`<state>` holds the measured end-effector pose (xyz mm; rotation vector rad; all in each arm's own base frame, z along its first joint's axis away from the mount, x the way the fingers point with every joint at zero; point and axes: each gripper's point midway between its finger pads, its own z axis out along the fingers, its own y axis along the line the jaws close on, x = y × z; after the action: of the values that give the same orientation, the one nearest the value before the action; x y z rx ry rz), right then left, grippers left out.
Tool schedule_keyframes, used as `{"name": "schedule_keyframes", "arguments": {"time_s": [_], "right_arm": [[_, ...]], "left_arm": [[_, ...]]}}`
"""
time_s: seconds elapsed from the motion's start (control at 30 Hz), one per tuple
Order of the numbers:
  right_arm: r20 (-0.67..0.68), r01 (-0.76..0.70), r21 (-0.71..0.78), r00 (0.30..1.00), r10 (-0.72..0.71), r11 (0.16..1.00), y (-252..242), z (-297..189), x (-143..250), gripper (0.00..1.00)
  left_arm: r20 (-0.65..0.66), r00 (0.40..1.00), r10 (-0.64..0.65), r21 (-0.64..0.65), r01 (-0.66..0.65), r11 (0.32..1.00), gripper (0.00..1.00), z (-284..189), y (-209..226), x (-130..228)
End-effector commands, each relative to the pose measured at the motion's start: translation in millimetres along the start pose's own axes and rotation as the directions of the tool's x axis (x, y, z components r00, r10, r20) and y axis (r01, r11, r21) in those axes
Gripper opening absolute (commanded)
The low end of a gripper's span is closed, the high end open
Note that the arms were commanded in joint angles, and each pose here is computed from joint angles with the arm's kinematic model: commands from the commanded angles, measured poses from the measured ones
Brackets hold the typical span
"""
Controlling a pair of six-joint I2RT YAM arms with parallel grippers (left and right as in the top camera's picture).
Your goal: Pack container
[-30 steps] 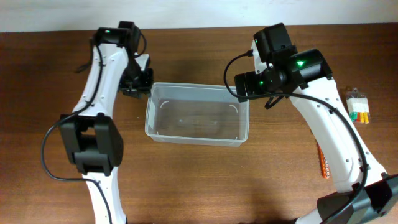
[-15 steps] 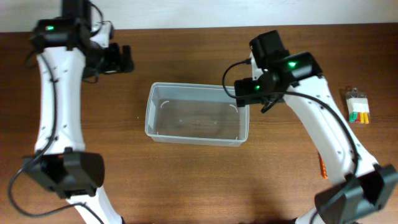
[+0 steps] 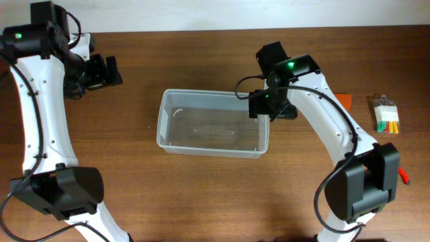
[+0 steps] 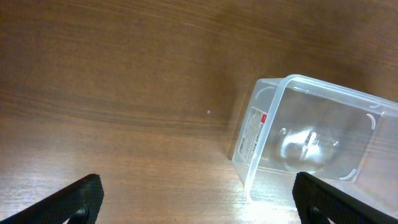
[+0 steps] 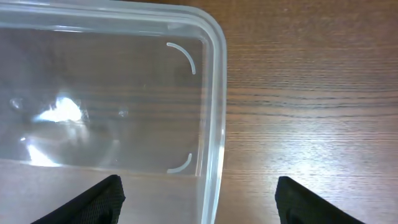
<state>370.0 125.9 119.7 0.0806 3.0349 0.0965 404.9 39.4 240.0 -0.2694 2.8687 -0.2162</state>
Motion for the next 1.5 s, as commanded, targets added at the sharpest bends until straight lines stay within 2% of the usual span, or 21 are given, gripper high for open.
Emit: {"name": "schedule_keyframes", "arguments": {"time_s": [0.0,0.17,0.3,0.4,0.5,0.63,0.7,0.77,0.83,1.03,1.17,1.27,1.47], "right_arm": [[-0.022,-0.058,0.008,0.998,0.058,0.998,-1,12,-1,0.79],[-0.030,-0.062,0.012,0.998,0.063,0.998,-1,19,-2,0.77],[-0.042,-0.081,0.020,0.996,0.082,0.997,-2,26,-2,0.68],[-0.043,-0.080,0.031,0.996,0.081,0.996,-3,31,-4,0.52],[-0.034,-0.080,0.059,0.996,0.082,0.995,-8,33,-5,0.43],[-0.037,-0.087,0.064,0.995,0.089,0.994,-12,33,-5,0.43],[-0.038,-0.095,0.065,0.995,0.097,0.993,-15,33,-6,0.41],[-0.038,-0.104,0.066,0.994,0.107,0.992,-18,33,-7,0.35],[-0.037,-0.113,0.063,0.993,0.115,0.992,-23,33,-9,0.35],[-0.051,-0.015,0.050,0.999,0.017,0.999,-23,33,-8,0.35],[-0.052,-0.013,0.050,0.999,0.016,0.999,-23,33,-8,0.34],[-0.052,-0.014,0.050,0.999,0.016,0.999,-23,33,-8,0.28],[-0.054,-0.013,0.051,0.998,0.016,0.999,-23,32,-7,0.25]], "left_arm": [[0.011,1.000,0.008,0.009,-0.008,1.000,0.99,-4,0,-1],[0.005,1.000,0.007,0.008,-0.007,1.000,0.99,-4,0,1],[0.002,1.000,0.007,0.008,-0.007,1.000,0.99,-4,0,1],[-0.001,1.000,0.006,0.008,-0.006,1.000,0.99,-4,0,2],[-0.011,1.000,0.004,-0.012,-0.004,1.000,0.99,-4,4,4],[-0.011,1.000,0.004,-0.018,-0.004,1.000,0.99,-4,5,5],[-0.011,1.000,0.004,-0.018,-0.004,1.000,0.99,-4,5,5],[-0.011,1.000,0.004,-0.018,-0.004,1.000,0.99,-4,5,5],[-0.011,1.000,0.004,-0.018,-0.004,1.000,0.99,-4,5,5],[-0.012,1.000,0.004,-0.018,-0.004,1.000,0.99,-4,5,5],[-0.010,1.000,0.004,-0.018,-0.005,1.000,0.99,-4,5,4],[-0.011,1.000,0.004,-0.018,-0.004,1.000,0.99,-4,5,5],[-0.014,1.000,0.003,-0.018,-0.004,1.000,0.99,-4,5,5]]}}
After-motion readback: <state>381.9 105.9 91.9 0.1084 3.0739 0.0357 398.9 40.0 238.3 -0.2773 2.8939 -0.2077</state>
